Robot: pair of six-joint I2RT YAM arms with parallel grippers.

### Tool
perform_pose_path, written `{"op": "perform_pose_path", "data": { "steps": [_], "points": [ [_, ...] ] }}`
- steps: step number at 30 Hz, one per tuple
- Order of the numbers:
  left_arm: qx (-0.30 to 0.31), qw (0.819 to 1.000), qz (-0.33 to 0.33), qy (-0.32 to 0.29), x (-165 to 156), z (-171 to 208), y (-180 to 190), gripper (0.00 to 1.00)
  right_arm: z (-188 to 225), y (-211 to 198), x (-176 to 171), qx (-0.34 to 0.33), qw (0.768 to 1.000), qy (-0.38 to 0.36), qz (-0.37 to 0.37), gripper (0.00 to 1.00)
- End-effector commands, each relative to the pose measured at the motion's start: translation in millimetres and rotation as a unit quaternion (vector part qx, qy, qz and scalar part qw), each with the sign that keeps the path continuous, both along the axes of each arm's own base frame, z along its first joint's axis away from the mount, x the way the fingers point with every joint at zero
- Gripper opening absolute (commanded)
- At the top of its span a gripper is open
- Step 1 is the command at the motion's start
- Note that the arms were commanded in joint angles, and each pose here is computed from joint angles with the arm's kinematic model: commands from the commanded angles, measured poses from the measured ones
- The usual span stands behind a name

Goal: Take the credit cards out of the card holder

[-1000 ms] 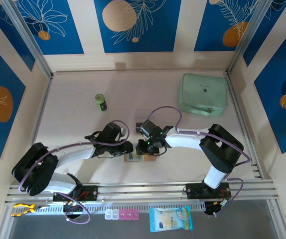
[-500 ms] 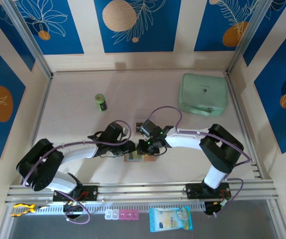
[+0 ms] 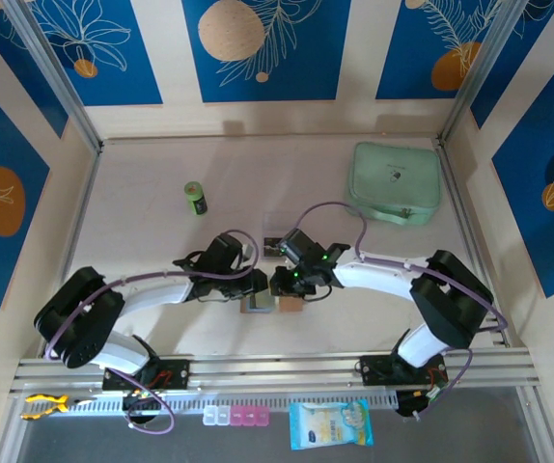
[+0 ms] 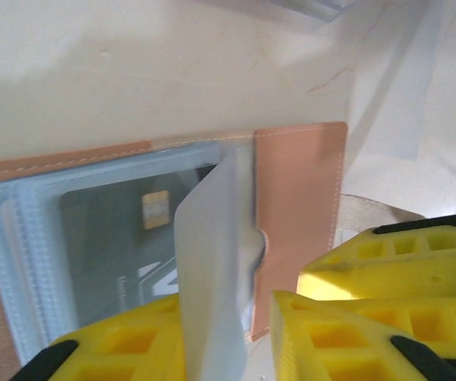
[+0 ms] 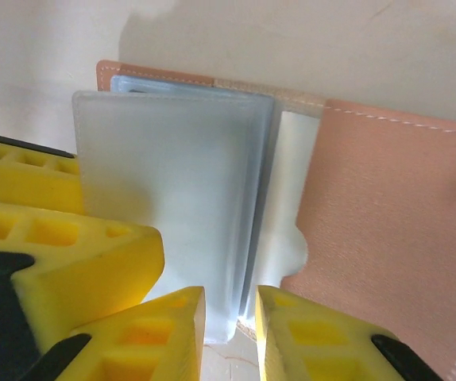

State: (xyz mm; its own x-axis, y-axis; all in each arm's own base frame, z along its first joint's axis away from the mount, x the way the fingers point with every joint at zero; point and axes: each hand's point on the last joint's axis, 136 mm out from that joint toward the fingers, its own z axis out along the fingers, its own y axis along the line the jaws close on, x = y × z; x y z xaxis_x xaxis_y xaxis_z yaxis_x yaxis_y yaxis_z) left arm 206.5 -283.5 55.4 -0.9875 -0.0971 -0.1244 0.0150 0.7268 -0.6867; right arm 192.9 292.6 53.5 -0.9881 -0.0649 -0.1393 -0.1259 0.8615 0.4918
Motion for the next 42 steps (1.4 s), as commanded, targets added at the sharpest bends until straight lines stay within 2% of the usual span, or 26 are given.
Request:
{"op": "perform_pose_path", "data": {
  "steps": [1,8,14,22,35,42],
  "points": [
    [-0.006,1.0,-0.018,-0.001,0.7,9.1,-15.0,0.34,1.5,-15.9,-1.8,-0.012,1.0,-0.001,-0.01,0.24],
    [-0.009,0.999,-0.036,-0.004,4.0,14.5,-35.5,0.44,10.7,-36.2,1.3,-0.007,1.0,-0.011,-0.029,0.24],
    [-0.013,0.999,-0.051,-0.002,7.6,13.9,-55.3,0.47,19.8,-57.1,2.6,-0.001,0.999,-0.019,-0.048,0.25],
    [-0.009,0.998,-0.067,0.008,6.0,3.1,-71.8,0.48,26.6,-77.0,3.1,0.012,0.997,-0.023,-0.068,0.25],
    [-0.003,0.997,-0.068,0.021,4.2,-14.8,-73.2,0.48,26.3,-75.7,0.9,0.025,0.997,-0.018,-0.07,0.26],
    [-0.009,0.998,-0.065,0.009,7.8,-5.9,-73.2,0.48,31.3,-72.2,-0.1,0.032,0.997,-0.02,-0.067,0.25]
  ]
}}
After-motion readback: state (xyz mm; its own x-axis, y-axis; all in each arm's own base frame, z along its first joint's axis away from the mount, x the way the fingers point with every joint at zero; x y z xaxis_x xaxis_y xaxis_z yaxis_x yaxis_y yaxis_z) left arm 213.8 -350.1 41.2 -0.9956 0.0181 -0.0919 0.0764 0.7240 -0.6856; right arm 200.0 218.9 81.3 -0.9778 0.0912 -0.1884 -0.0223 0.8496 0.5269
